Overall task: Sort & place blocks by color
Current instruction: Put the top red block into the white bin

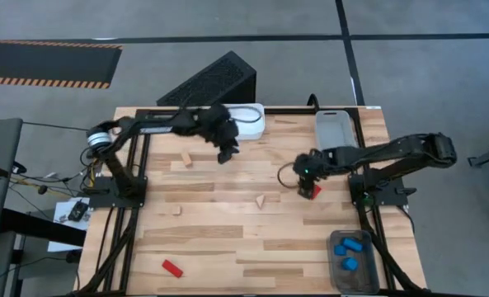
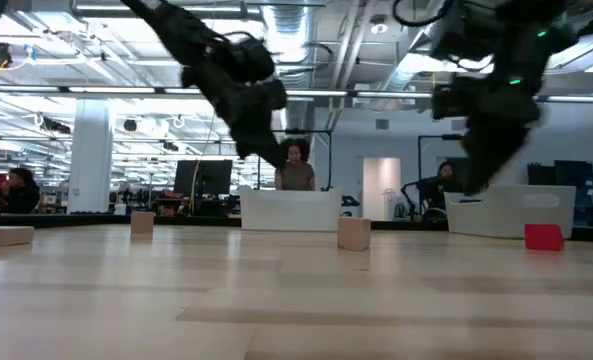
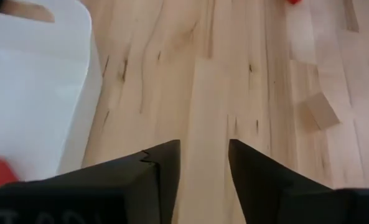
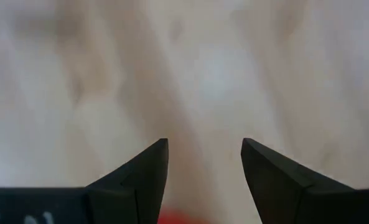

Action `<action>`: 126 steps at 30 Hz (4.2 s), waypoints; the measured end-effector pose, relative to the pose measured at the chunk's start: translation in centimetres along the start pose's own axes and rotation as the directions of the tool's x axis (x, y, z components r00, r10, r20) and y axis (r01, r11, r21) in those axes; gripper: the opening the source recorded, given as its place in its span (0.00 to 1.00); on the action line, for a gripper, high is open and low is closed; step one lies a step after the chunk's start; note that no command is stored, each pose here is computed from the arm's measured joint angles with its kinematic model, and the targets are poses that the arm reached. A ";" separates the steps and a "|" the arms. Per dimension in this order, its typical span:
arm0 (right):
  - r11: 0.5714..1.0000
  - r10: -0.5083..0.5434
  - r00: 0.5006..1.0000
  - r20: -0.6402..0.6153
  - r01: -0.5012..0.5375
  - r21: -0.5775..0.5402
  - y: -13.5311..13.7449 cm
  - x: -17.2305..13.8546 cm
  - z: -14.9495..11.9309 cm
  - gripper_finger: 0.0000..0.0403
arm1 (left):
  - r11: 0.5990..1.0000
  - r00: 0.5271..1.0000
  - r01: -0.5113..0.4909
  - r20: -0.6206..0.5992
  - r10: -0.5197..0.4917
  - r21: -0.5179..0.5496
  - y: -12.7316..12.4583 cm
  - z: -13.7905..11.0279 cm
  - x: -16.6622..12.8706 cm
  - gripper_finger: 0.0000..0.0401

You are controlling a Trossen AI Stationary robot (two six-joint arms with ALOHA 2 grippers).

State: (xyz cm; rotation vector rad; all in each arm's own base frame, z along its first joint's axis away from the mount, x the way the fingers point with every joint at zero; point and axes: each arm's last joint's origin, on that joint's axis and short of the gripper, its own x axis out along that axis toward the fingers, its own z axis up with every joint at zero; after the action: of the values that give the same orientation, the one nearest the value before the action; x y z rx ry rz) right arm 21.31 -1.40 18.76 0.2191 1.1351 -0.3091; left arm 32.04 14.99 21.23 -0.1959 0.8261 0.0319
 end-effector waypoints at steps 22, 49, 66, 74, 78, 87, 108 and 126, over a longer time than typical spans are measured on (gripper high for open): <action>0.923 -0.045 0.913 -0.405 -0.117 -0.366 3.9 2.0 -3.3 0.56 | 0.989 0.967 -0.143 0.211 0.145 -0.023 -9.8 -6.6 -0.2 0.22; 0.857 -0.077 0.972 -0.224 -0.050 -0.512 6.1 4.0 1.2 0.58 | 0.982 0.957 -0.189 0.223 0.185 -0.003 -12.6 -6.9 0.1 0.22; 0.929 0.055 0.974 -0.219 -0.130 -0.347 6.6 5.2 1.9 0.67 | 0.982 0.967 -0.186 0.174 0.185 -0.011 -12.4 -8.1 0.4 0.22; 0.933 0.052 0.981 -0.189 -0.115 -0.340 6.4 5.7 1.6 0.64 | 0.983 0.955 -0.182 0.242 0.174 0.009 -13.4 -7.7 0.4 0.22; 0.937 0.063 0.984 -0.167 -0.116 -0.329 6.0 6.3 1.0 0.58 | 0.985 0.951 -0.170 0.267 0.158 0.022 -13.9 -7.5 0.4 0.24; 0.940 0.094 0.990 -0.106 -0.123 -0.318 6.0 6.7 1.1 0.34 | 0.982 0.941 -0.185 0.292 0.169 0.027 -14.3 -7.4 0.3 0.42; 0.945 -0.091 0.742 0.665 0.274 -0.177 8.7 4.4 6.9 0.35 | 0.980 0.869 -0.092 0.467 0.164 -0.174 -15.2 -5.8 -0.3 0.60; 0.886 -0.133 0.641 0.756 0.419 -0.199 8.8 3.4 7.9 0.36 | 0.935 0.791 0.119 0.601 0.114 -0.333 -13.2 -3.7 -1.3 0.60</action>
State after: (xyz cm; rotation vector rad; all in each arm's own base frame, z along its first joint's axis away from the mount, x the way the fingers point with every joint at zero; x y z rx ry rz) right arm 32.46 3.77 19.05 -0.4053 0.3898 -0.4110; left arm 29.79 1.44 21.85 -0.5025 0.1516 0.2351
